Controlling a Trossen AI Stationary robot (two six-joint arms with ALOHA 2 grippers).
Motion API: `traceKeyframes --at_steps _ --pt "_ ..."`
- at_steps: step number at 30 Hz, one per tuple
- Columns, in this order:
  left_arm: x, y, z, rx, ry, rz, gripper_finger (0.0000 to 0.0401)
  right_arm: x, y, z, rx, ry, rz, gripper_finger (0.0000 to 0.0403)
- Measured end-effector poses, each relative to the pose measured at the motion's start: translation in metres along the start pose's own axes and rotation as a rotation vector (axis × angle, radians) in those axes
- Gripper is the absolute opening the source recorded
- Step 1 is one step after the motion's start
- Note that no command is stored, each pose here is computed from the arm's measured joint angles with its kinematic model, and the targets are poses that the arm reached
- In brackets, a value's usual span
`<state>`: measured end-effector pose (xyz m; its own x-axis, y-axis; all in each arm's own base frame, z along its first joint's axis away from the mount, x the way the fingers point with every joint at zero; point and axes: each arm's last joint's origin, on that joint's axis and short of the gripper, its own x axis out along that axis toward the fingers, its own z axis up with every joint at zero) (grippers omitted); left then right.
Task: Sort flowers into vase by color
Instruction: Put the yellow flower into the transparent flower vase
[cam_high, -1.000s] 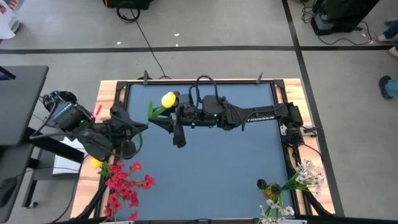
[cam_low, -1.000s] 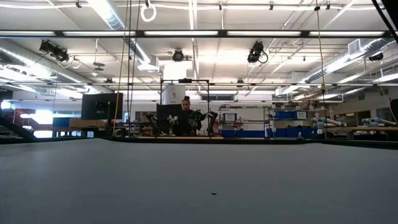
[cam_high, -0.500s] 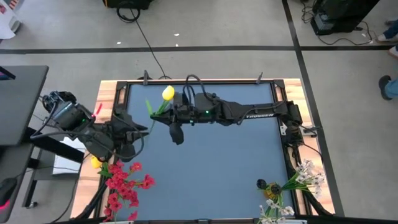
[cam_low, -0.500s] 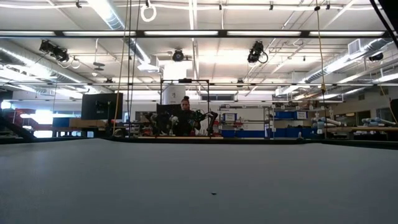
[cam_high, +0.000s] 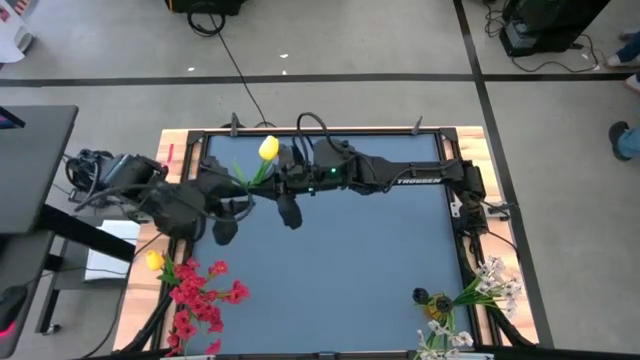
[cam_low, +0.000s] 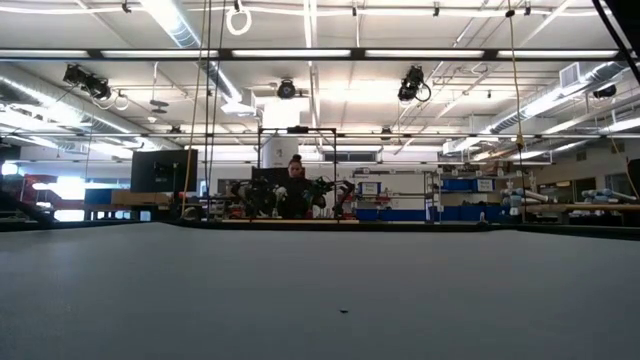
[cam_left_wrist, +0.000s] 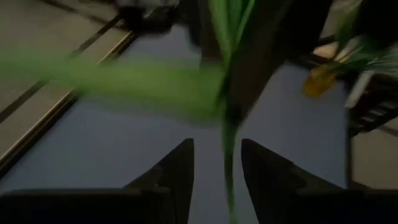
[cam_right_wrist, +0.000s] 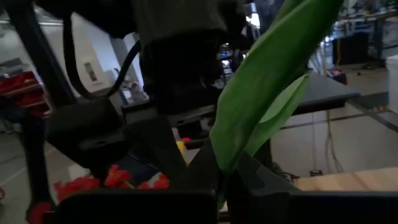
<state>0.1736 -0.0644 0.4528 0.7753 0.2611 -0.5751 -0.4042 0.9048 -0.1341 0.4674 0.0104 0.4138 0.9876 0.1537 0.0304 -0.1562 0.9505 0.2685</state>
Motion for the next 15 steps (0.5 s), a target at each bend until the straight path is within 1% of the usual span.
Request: traceKeyframes --at_steps 4,8,11,15 --pt "0.004 -0.002 0.011 0.011 -0.046 -0.064 0.0139 0.000 -0.001 -0.001 -0.006 0.021 -0.001 0.0013" --pt "0.007 0.001 0.013 0.007 -0.027 -0.087 0.0126 0.000 -0.001 -0.001 -0.012 0.019 -0.001 0.0013" --pt "0.008 0.003 0.014 -0.001 -0.011 -0.098 0.0097 0.000 -0.001 -0.002 -0.013 0.022 0.002 0.0013" --pt "0.009 0.005 0.015 -0.003 -0.008 -0.097 0.0037 0.000 -0.001 -0.002 -0.016 0.032 0.008 0.0014"
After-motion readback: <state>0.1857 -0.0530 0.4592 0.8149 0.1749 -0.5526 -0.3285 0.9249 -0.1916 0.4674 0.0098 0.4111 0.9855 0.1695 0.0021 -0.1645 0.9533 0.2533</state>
